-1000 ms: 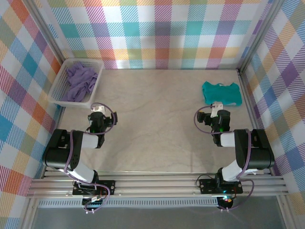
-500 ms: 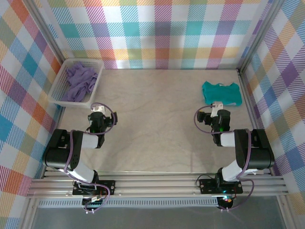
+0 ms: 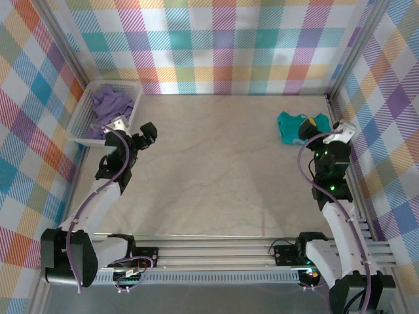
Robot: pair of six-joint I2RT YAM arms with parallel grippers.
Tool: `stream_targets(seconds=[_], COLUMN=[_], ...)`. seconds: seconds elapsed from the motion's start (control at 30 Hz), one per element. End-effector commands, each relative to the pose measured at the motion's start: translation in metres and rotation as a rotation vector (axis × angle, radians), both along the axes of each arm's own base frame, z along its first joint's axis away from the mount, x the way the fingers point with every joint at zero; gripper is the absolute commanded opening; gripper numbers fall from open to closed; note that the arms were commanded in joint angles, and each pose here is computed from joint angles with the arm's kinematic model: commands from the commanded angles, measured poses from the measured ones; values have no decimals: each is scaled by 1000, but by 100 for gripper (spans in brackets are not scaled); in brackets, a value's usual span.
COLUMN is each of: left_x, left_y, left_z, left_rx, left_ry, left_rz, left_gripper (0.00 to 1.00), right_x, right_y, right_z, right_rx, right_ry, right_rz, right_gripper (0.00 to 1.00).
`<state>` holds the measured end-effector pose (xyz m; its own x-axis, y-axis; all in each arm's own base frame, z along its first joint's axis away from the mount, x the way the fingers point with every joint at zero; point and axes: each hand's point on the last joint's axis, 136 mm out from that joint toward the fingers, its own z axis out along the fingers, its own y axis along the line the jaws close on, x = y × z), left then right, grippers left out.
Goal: Fold the inside-out t-shirt
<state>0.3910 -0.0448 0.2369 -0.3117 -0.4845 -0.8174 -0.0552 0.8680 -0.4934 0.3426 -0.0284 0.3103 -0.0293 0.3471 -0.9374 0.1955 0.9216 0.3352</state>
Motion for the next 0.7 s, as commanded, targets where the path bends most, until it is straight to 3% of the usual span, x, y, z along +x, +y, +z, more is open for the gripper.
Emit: stream_targets(seconds=[0.0,0.1,0.23,0.33,0.47,0.67], left_x=[-5,3,31,55,87,148], left_y=[-65,-78,-11,49,121,188], left_z=[-6,-11,-18,-22,-46,-107], left_rx=[-115,20,162,135,117,177], left_ry=[100,165,262,331,473,725], left_rz=[-246,-254,17,161,296,383], left_gripper=[100,100,99,98,99,100], right_x=[23,46,57,55,53,48], right_y=[31,66,169,226,252,258], right_z=[-70,-99,-102,-107,-115,-121], right_rx=[-13,-72,-196,-207,-173,-138], right_ry=[374,557,525,534,542,532], right_rz=[146,267,614,808,882,911], right_gripper=[96,96,98,99,99,100])
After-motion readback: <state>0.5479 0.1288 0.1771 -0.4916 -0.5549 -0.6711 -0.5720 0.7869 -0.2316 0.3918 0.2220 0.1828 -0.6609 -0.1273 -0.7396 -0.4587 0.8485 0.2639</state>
